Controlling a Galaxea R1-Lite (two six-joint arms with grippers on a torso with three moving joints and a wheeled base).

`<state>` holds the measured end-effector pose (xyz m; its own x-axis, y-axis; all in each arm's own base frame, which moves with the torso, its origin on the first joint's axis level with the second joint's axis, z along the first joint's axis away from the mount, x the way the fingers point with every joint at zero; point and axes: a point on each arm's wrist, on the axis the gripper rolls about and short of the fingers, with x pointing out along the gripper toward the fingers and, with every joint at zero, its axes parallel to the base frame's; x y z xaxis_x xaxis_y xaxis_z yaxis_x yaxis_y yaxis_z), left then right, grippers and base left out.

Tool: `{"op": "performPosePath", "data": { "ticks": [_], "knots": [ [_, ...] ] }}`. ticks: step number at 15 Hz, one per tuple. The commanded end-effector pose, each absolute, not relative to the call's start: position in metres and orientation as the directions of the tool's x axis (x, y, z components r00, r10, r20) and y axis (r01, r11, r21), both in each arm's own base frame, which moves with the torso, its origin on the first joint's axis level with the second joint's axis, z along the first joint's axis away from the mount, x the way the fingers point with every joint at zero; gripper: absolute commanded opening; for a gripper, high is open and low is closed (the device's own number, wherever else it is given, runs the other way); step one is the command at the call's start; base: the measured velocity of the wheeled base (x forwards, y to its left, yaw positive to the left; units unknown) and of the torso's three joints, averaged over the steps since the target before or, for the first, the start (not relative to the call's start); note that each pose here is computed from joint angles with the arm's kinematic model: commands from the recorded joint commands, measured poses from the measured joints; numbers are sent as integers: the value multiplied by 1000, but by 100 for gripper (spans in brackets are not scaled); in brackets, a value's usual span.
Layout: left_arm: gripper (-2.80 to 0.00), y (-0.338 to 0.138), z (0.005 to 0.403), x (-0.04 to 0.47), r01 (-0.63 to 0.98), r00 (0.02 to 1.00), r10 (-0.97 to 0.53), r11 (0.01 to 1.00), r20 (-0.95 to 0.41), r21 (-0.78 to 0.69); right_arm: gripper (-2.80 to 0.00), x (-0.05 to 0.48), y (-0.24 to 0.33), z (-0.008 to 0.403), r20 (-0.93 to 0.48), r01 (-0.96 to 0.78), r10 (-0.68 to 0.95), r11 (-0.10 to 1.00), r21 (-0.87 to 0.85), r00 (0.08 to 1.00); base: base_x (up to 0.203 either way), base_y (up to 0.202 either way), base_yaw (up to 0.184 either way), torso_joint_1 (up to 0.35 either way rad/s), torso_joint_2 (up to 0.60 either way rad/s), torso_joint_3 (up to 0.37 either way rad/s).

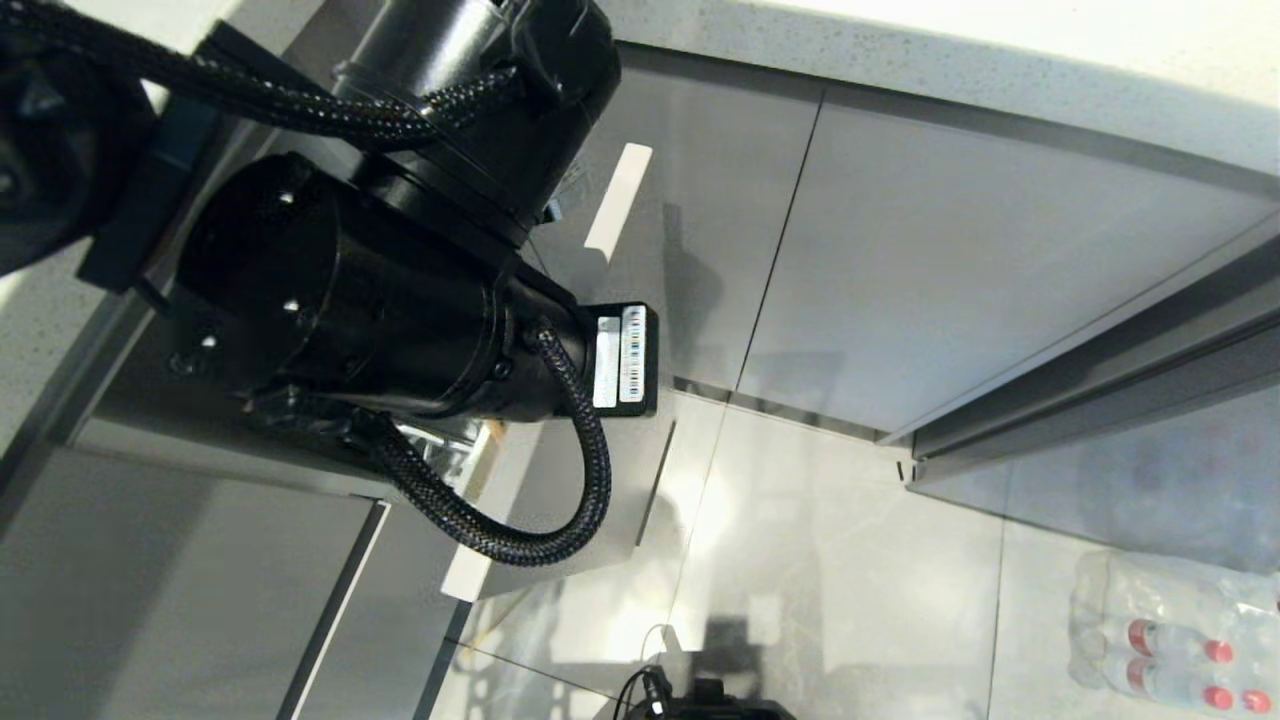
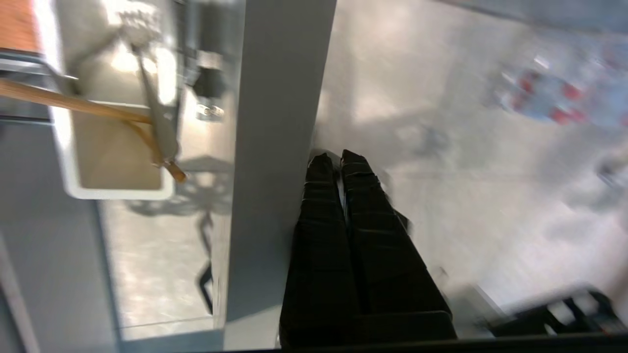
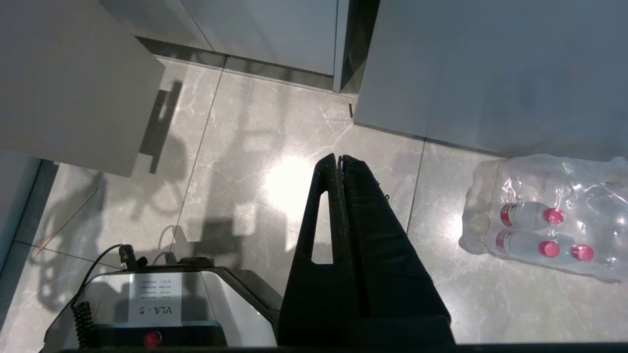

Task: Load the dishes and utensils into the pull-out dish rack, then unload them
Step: Close the cupboard

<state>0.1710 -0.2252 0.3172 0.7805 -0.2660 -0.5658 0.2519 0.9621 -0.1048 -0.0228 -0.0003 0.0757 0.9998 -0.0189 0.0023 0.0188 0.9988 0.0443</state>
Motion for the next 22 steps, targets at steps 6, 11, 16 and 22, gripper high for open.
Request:
{"op": "performPosePath", "data": {
  "ticks": [6, 11, 16, 22],
  "knots": [
    [-280, -225, 315, 175, 94, 866, -80, 996, -493, 4, -280, -23, 0, 76, 3, 18, -19, 999, 45, 1000, 0, 0, 0, 0, 0, 0],
    [-280, -217, 317, 180, 0, 894, 16, 999, -448, 37, -280, -23, 0, 76, 3, 18, -18, 999, 45, 1000, 0, 0, 0, 0, 0, 0],
    [-280, -200, 318, 197, -132, 898, 148, 989, -414, 66, -280, -23, 0, 76, 3, 18, -18, 999, 45, 1000, 0, 0, 0, 0, 0, 0],
    [-280, -180, 326, 210, -258, 890, 263, 964, -371, 66, -280, -23, 0, 76, 3, 19, -19, 999, 45, 1000, 0, 0, 0, 0, 0, 0]
  ]
}}
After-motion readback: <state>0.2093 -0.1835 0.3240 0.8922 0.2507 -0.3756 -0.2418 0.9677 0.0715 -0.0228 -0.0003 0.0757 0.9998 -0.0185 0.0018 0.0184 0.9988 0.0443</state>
